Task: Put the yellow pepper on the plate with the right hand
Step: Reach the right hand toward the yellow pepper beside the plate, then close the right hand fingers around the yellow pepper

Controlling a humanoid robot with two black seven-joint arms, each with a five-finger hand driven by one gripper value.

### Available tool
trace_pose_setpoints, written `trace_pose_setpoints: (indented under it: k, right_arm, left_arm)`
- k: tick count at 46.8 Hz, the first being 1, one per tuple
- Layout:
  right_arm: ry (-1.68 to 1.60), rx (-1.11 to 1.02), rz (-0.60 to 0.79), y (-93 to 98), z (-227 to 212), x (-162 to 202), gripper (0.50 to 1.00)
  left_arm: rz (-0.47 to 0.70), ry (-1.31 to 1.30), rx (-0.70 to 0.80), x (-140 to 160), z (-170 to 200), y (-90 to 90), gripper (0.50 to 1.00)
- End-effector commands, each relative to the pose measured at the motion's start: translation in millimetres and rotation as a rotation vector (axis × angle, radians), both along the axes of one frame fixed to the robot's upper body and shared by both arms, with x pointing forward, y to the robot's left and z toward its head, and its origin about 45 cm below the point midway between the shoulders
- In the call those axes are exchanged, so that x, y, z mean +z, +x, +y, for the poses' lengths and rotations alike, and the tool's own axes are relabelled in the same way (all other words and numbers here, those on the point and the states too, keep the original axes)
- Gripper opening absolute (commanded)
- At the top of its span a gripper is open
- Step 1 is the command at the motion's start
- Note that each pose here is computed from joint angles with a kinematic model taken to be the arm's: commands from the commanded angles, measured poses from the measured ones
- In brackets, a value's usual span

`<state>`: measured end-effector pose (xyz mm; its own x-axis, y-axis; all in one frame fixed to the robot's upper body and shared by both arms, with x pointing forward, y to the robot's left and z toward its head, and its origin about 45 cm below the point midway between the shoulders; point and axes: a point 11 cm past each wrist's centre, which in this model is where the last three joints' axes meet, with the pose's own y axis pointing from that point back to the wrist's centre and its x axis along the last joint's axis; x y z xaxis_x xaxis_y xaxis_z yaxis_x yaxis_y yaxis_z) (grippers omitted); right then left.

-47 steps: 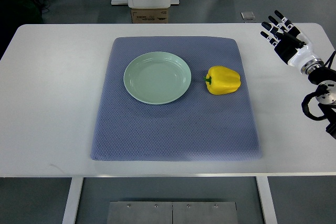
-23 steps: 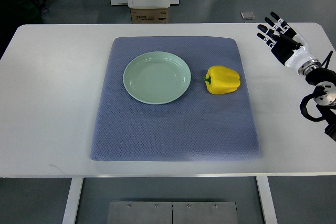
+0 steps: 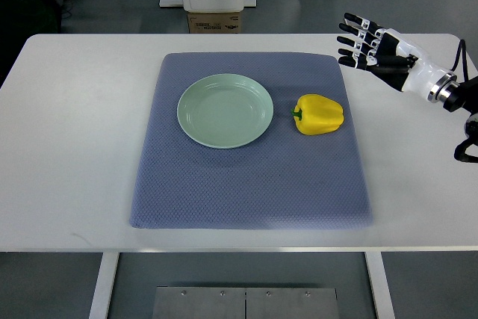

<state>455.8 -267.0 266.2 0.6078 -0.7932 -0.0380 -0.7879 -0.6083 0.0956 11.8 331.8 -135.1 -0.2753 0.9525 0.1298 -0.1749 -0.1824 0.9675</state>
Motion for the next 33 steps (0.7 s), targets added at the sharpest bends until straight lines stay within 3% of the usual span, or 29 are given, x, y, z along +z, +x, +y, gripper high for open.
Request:
trace_pose_setpoints:
  k: [1, 19, 33]
  right_arm:
    - [-0.113, 0.021, -0.036, -0.9, 1.1, 0.6, 0.989]
    - [-0.656, 0.132, -0.226, -0.4, 25.7, -11.0, 0.991]
    - [-0.792, 0.224, -0.347, -0.8, 43.0, -9.6, 0.993]
  left_arm:
    - [0.000, 0.000, 0.000, 0.0, -0.1, -0.1, 1.000]
    - [0.000, 0.001, 0.000, 0.0, 0.0, -0.1, 1.000]
    - [0.000, 0.000, 0.000, 0.0, -0.1, -0.1, 1.000]
